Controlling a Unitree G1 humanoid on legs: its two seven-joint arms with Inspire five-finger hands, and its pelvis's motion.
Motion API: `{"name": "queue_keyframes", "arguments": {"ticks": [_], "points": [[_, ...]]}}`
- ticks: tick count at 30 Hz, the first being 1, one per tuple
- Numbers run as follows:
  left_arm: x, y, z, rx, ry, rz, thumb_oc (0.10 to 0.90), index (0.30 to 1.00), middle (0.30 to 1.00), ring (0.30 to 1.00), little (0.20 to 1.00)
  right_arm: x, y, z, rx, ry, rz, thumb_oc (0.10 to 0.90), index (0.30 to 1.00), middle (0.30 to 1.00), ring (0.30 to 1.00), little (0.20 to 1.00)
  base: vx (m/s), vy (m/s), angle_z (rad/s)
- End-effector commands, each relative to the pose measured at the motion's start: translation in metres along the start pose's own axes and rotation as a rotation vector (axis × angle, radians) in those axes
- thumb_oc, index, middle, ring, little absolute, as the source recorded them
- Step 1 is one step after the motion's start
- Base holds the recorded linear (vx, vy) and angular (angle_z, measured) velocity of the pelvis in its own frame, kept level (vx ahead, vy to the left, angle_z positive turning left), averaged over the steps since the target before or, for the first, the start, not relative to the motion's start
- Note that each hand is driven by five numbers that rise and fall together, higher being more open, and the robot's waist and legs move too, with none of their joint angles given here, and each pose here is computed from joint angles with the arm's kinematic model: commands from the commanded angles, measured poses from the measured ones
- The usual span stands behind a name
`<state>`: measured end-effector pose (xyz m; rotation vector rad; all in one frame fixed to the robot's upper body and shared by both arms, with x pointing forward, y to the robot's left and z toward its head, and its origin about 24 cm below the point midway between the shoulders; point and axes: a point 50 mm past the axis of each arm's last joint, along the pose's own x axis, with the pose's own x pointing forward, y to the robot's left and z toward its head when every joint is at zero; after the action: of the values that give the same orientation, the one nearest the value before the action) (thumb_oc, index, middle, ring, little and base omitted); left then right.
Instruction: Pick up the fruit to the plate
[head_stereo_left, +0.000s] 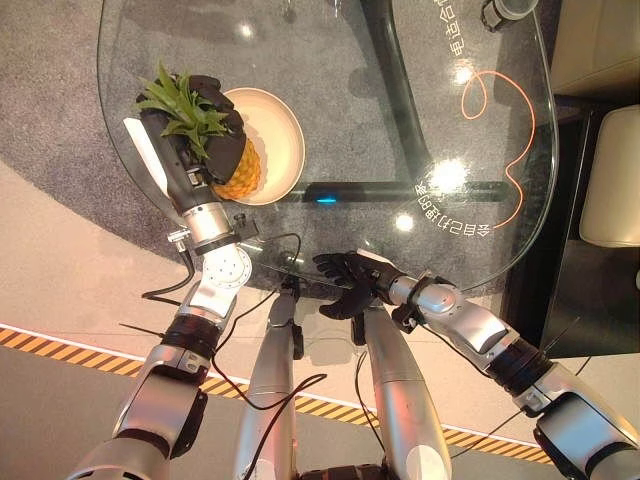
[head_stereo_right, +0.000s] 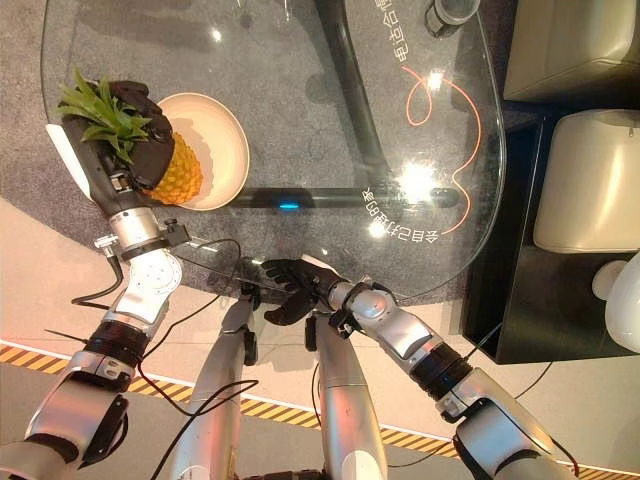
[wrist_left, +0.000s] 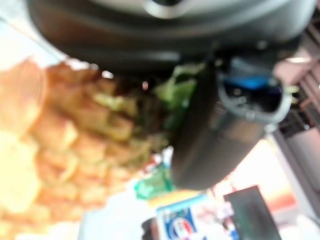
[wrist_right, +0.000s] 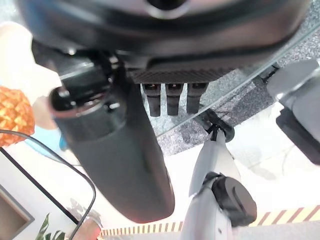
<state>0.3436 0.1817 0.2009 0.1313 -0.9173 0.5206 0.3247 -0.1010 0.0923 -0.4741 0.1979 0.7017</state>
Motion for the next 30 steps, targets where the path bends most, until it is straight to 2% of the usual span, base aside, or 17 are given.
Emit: {"name": "queue_keyframes", "arguments": {"ticks": [1, 19, 30], "points": [[0.023, -0.008, 0.041, -0.137, -0.258, 0.011, 0.100, 0.300, 0.300, 0.300, 0.200, 0.003, 0.027, 0.008, 0.060, -0.073, 0.105, 0.800, 0.900, 0.900, 0.900, 0.900, 0.00, 0.000, 0.00], [0.031, -0.020, 0.069, -0.196, -0.455, 0.018, 0.100, 0.300, 0.300, 0.300, 0.200, 0.006, 0.018, 0.014, 0.057, -0.078, 0.078, 0.800, 0.900, 0.900, 0.900, 0.900, 0.00, 0.002, 0.00], [0.040, -0.024, 0.070, -0.149, -0.443, 0.045, 0.100, 0.300, 0.300, 0.300, 0.200, 0.007, 0.016, 0.019, 0.054, -0.068, 0.074, 0.800, 0.900, 0.900, 0.900, 0.900, 0.00, 0.000, 0.00]]}}
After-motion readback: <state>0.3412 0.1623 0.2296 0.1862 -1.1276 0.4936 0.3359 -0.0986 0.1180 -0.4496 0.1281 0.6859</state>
